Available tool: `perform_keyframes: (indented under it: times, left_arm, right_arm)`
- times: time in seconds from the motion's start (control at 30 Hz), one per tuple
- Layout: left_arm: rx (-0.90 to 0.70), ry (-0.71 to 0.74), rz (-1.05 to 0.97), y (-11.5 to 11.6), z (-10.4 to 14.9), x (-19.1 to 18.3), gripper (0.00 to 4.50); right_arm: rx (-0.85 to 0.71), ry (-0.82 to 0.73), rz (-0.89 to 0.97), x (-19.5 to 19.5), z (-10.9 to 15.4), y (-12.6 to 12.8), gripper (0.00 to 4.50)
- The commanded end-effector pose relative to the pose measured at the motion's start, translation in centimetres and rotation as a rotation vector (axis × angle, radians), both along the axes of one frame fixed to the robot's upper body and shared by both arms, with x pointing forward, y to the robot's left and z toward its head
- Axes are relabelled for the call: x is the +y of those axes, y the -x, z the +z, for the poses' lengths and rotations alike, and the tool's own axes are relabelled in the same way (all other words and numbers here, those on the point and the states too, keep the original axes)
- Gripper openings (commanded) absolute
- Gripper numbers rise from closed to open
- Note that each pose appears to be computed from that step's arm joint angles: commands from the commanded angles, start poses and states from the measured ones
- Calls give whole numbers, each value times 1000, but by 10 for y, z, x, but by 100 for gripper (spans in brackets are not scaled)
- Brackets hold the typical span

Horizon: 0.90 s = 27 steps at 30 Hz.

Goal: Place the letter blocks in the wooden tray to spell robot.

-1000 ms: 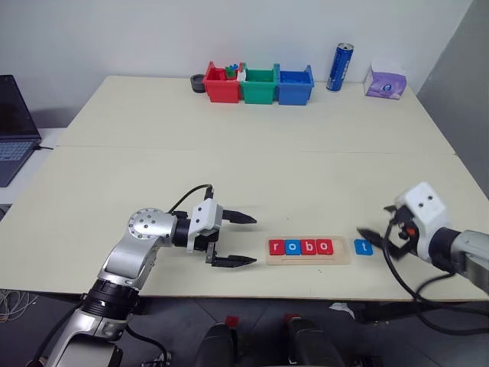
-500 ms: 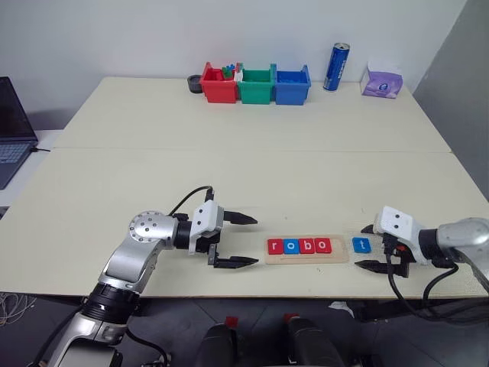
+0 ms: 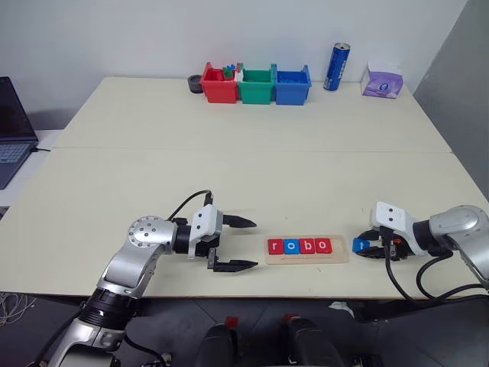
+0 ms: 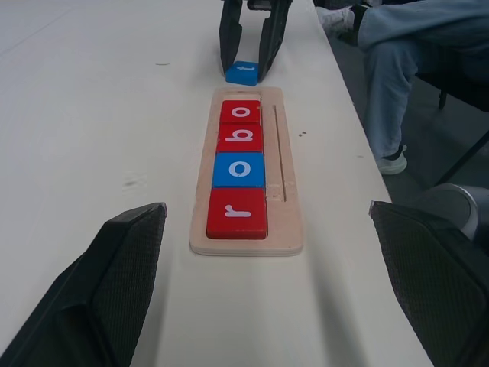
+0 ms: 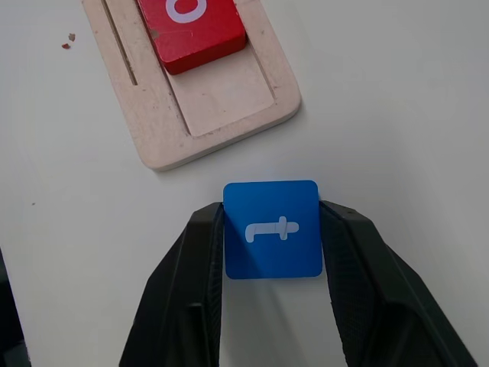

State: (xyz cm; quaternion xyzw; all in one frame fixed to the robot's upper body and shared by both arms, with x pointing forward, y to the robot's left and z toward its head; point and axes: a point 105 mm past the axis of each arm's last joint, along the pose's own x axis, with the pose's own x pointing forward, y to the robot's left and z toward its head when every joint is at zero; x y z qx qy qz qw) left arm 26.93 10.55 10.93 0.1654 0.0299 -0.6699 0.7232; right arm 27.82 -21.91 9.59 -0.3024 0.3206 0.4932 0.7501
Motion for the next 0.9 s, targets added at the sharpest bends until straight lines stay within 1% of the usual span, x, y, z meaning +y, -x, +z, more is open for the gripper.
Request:
perform_keyframes:
  times: [0.03,0.1,0.2,0.27,0.33,0.53,0.9]
  left_arm:
    - [-43,-1,-8,2,7,0,450]
    - [-43,-1,-8,2,7,1,450]
    - [-44,-2,-8,1,8,1,450]
    - [-44,0,-11,1,9,-1,450]
    - [-43,5,-15,1,10,-2,450]
    - [-48,9,-12,1,13,-2,450]
    - [-53,11,1,1,14,-2,450]
  right_arm:
    - [-55,3,37,2,24,1,146]
    - [-66,4,60,5,30,3,146]
    - [-78,-29,132,26,43,13,146]
    - [-89,-60,162,45,43,15,146]
    - [-84,-67,172,53,39,15,146]
    - [-84,12,181,47,28,9,146]
    - [-75,43,218,46,22,-2,146]
